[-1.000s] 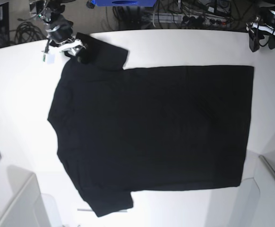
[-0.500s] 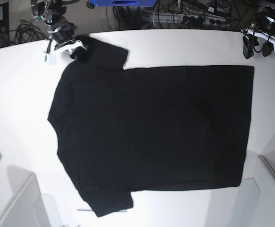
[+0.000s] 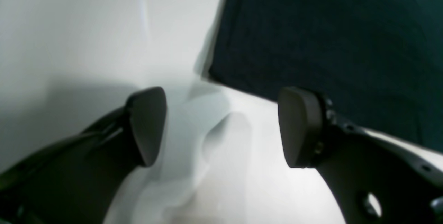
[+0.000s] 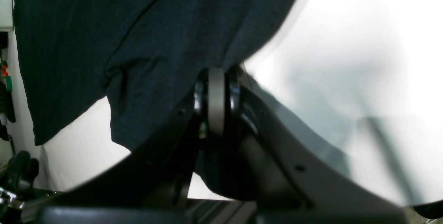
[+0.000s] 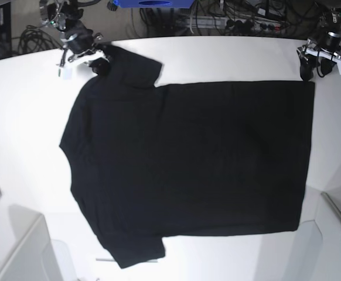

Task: Fold the T-shirt properly
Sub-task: 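Lift the shoulder corners with both grippers and pull them apart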

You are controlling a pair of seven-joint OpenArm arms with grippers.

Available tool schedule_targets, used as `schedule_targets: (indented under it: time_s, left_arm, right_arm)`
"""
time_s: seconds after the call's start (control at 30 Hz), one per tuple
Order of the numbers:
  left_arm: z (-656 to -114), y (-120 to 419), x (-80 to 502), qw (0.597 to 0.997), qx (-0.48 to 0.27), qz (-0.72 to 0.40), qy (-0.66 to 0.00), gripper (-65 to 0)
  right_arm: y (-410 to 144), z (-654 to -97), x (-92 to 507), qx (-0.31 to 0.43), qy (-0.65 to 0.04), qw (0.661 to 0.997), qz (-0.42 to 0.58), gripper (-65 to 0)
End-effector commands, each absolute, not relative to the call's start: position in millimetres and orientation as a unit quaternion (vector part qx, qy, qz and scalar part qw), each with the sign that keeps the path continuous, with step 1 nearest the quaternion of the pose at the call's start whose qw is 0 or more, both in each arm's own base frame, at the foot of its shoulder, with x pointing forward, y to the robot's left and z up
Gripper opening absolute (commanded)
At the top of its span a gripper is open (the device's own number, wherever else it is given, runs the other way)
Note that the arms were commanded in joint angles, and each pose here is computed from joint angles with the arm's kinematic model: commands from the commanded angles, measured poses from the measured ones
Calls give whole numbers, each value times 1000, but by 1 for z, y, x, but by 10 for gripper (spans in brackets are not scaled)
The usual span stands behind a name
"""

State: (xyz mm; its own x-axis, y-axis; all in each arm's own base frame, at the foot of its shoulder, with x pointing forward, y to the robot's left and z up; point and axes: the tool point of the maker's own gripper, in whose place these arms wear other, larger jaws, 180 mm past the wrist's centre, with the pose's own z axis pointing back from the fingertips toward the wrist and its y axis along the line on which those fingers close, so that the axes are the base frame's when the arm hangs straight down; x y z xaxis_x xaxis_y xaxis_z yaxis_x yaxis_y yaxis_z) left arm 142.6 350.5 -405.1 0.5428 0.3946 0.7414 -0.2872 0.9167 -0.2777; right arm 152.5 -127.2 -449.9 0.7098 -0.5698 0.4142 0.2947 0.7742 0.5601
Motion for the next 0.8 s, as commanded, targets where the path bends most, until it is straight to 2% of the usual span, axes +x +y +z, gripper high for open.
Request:
schedule_targets:
  time_s: [0.0,0.37,0.57,0.77]
  left_arm:
    - [-399,357,143,871,-59,193,-448,-165]
    - [-404,365,161,859,-54,231,-454,-165]
    - [-413,336,182,866,-89,205,-448,-165]
    - [-432,331,181,870,-93,232,-425,-165]
  right_arm:
    - [-129,-465,129,212,-246,916,-237,-650]
    - [-128,-464,129,212,-247,916,-236,-650]
    - [-129,-464,129,211,-246,916,-236,-650]
    - [-130,-464,129,210,-247,916,-236,-650]
